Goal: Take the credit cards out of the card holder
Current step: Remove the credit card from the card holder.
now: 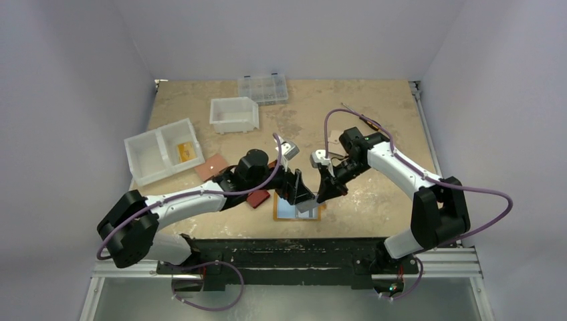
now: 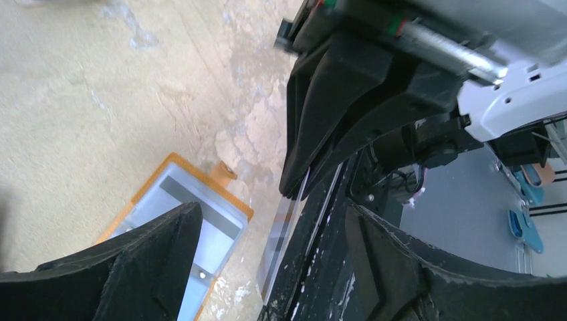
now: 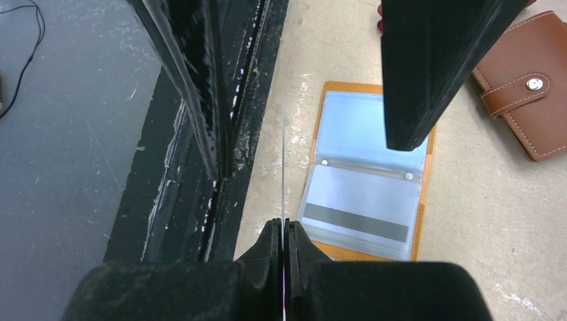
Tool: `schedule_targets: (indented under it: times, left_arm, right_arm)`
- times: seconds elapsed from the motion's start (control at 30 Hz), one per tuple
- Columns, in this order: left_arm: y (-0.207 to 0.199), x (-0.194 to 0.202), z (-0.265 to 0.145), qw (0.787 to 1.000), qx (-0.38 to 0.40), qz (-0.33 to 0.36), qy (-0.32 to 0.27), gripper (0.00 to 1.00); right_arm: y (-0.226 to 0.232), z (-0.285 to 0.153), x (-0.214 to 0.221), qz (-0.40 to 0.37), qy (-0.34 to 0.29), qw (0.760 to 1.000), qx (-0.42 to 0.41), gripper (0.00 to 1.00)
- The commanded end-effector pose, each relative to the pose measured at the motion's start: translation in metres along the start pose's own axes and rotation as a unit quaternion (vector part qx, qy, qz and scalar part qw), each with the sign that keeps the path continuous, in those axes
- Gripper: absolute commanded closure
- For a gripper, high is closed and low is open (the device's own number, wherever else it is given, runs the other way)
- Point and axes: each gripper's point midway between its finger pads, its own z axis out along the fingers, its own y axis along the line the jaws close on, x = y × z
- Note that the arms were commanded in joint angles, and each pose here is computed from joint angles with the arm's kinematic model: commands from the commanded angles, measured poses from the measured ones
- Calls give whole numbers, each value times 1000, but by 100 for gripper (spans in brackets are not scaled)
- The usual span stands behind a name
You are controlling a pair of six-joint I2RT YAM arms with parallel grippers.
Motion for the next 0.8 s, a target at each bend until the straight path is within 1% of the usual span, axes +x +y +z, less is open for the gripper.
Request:
schedule_targets:
  times: [0.0,0.23,0.3,0.4,0.63,0.67,0.7,0.73,0.77]
  left_arm:
    - [-11,-2,9,1000,12,16,10,17]
    - [-4,17,23,999,0,29,44,18]
    - [-5,21,25,998,6,32,50,22]
    - [-6,25,29,998,18,33,58,32]
    - [-7,36,32,996,34,27,79,62]
    - [-8,37,32,996,37,26,82,70]
    - [-7,40,33,995,38,24,86,80]
    - [-7,41,34,995,39,23,89,96]
    - [-7,42,34,995,39,22,92,100]
  right_arm:
    - [6,-4,-14,-9,-23,1000,-2,100]
    - [6,-4,-14,-7,-23,1000,-5,100]
    - [6,-3,-13,-5,-22,1000,-6,100]
    - [6,-3,-11,-2,-21,1000,-7,100]
    - [5,-3,-10,-1,-18,1000,-8,100]
    - [5,-3,-10,-1,-18,1000,-8,100]
    - [5,-3,-10,0,-18,1000,-8,100]
    - [5,-3,-10,-1,-17,1000,-8,100]
    - [5,-3,-10,-1,-17,1000,-8,100]
